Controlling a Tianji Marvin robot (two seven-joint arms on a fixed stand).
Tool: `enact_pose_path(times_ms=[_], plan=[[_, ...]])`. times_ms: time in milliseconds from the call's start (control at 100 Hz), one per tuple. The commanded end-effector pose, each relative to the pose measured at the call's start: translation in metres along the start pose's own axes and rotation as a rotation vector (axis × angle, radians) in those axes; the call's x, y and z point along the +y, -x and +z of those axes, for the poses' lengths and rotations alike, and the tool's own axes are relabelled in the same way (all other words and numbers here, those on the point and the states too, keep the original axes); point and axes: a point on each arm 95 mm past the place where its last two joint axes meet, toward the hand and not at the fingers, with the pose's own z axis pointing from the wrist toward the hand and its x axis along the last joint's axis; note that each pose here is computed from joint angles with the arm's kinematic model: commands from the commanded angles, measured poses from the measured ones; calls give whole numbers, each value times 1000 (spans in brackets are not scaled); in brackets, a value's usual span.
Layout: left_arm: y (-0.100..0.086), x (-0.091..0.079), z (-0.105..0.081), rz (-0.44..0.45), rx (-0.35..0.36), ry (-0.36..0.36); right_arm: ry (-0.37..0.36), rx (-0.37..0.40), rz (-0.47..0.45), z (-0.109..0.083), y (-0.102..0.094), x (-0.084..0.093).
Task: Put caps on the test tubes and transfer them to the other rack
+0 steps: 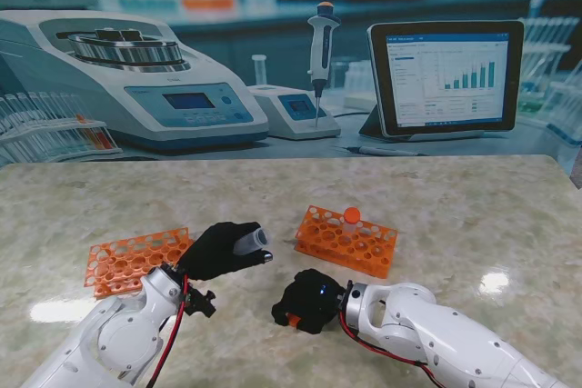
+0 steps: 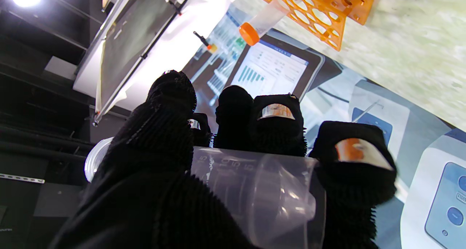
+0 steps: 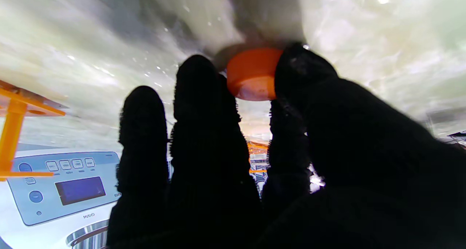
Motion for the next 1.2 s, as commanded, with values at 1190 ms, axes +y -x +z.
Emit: enact_pose_path(times_ms=[1190], plan=[[0,0,-1,1,0,-1,25,4,64,-7,-6,-5]])
